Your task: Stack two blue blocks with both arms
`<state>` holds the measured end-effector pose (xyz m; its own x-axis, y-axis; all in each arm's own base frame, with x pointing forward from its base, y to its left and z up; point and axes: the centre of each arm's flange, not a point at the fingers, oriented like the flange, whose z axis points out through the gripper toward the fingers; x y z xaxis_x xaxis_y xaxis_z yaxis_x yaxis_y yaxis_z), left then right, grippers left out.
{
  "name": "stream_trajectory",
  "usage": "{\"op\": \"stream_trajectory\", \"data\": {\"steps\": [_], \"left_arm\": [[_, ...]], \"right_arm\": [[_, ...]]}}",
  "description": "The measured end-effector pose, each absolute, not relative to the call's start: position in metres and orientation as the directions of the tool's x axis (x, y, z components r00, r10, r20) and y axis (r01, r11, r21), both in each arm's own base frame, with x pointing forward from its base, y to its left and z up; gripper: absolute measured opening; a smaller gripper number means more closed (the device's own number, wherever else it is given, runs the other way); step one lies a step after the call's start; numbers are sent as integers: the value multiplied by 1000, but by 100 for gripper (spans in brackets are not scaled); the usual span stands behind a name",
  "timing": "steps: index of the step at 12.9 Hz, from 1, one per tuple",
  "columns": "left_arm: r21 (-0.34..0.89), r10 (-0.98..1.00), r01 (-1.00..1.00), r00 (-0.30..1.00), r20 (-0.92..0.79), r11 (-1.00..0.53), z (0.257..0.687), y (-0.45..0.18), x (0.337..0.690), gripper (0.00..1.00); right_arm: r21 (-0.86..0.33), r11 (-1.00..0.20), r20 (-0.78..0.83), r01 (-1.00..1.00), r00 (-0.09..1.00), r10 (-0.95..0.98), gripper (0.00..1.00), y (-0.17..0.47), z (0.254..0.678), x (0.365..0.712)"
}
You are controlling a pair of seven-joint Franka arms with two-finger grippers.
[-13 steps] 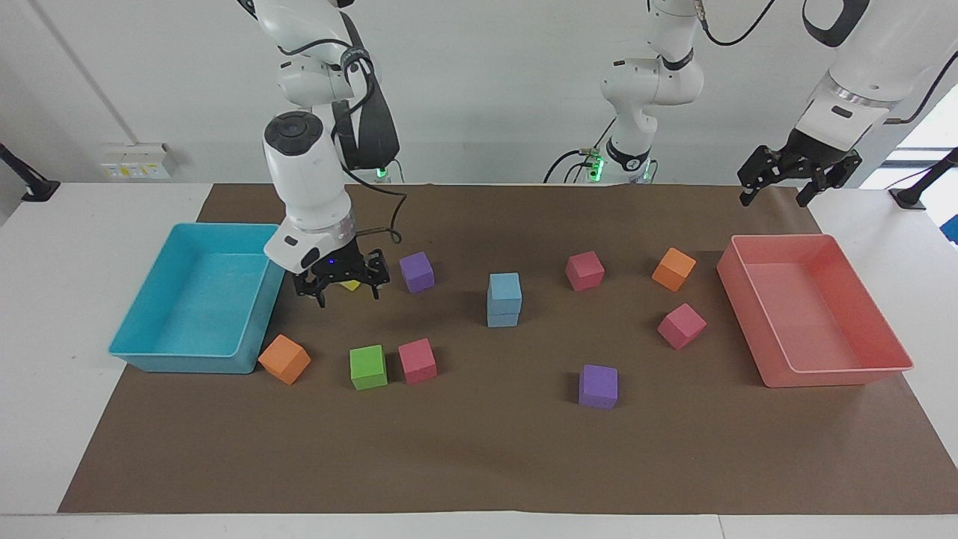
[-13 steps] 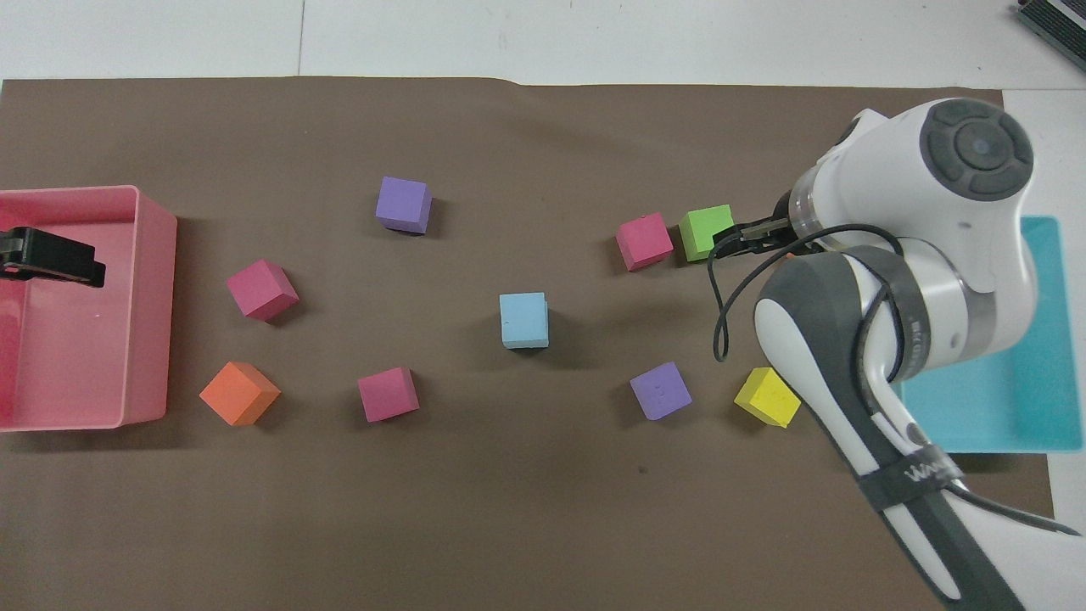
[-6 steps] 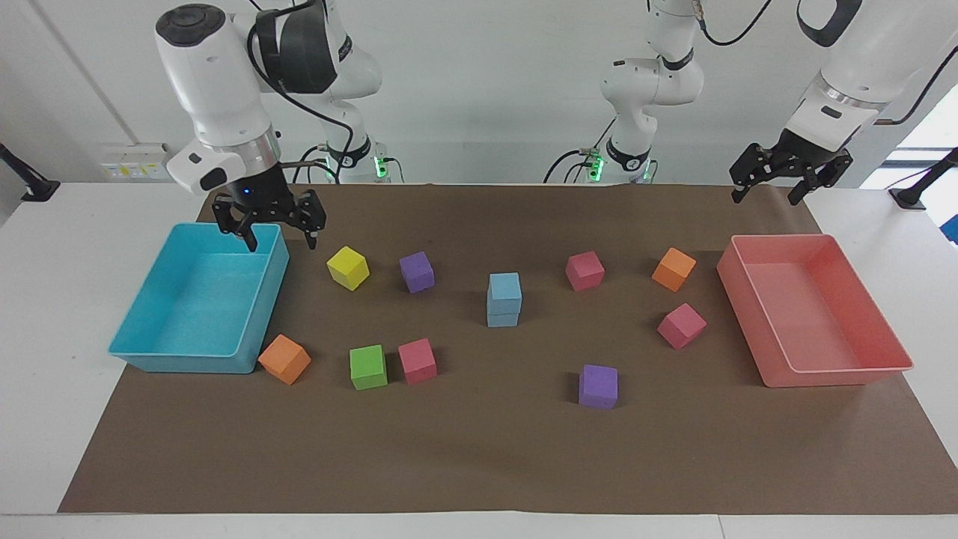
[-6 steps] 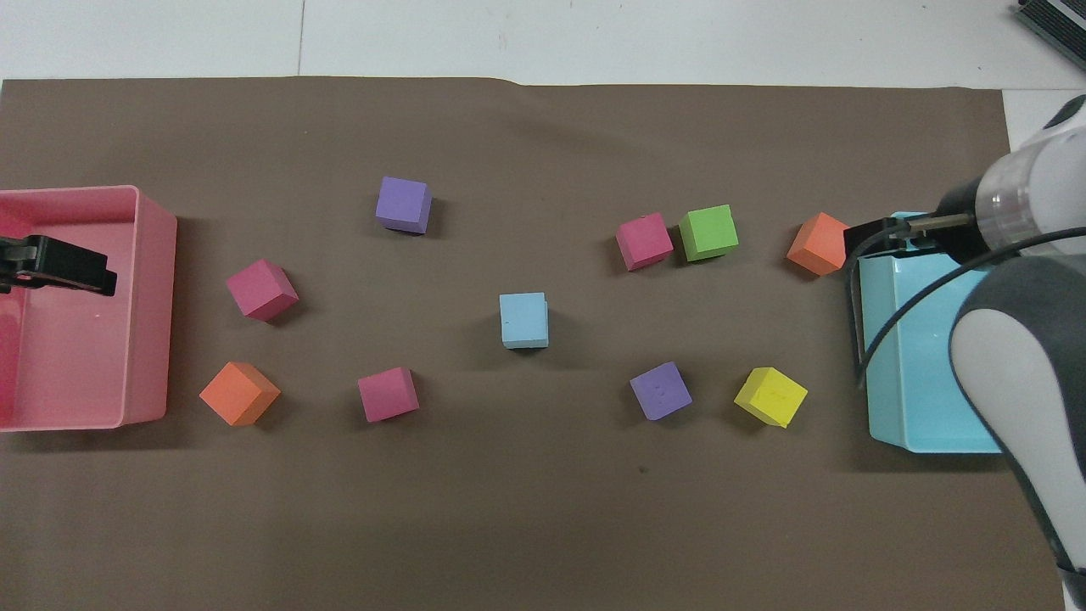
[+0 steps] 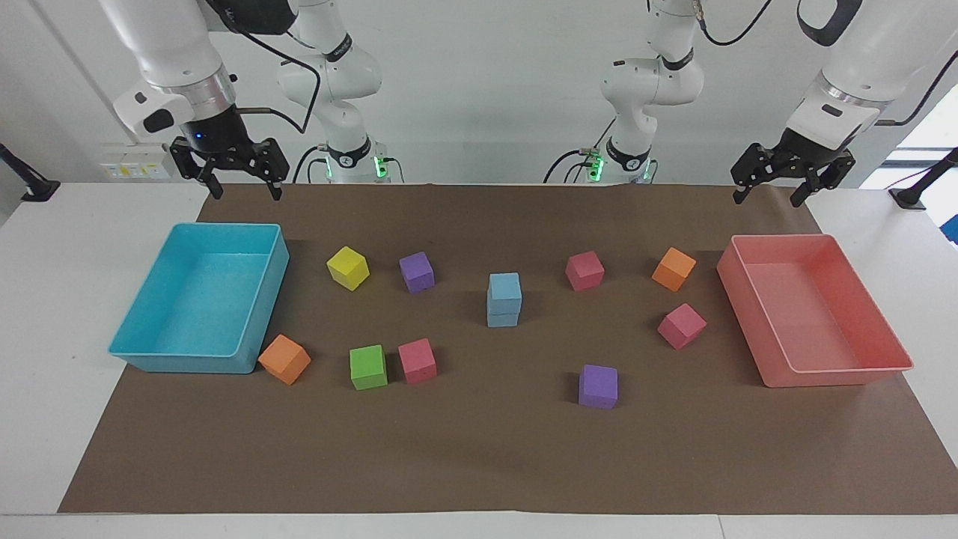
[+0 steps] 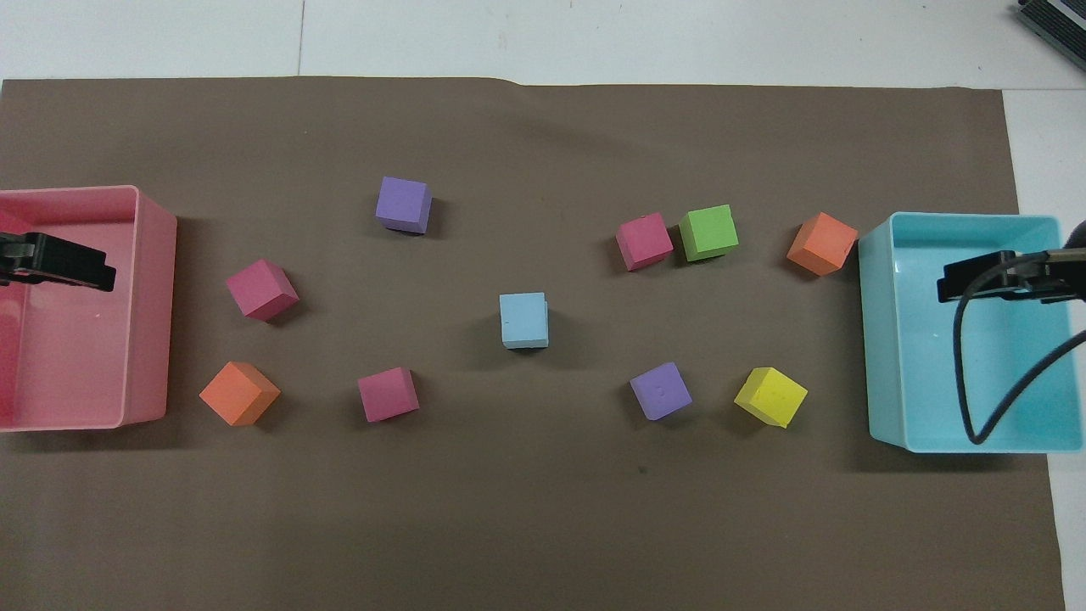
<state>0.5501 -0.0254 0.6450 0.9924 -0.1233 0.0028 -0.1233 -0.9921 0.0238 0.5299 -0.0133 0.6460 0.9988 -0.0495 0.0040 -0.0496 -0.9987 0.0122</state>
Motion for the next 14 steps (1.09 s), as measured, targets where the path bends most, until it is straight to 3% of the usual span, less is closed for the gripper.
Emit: {"op": "stream_trajectory", "data": {"steps": [5,14], "left_arm": [[22,-128,-128,992,0,-991,644,-25,550,100],[23,-129,-129,992,-10,-991,640,-24,546,100]], "right_arm": [[1,-999,-38,-45,998,-45,100,-22,678,498],[-2,-1000,-2,-7,1000,-7,100,-24,704,484]]}}
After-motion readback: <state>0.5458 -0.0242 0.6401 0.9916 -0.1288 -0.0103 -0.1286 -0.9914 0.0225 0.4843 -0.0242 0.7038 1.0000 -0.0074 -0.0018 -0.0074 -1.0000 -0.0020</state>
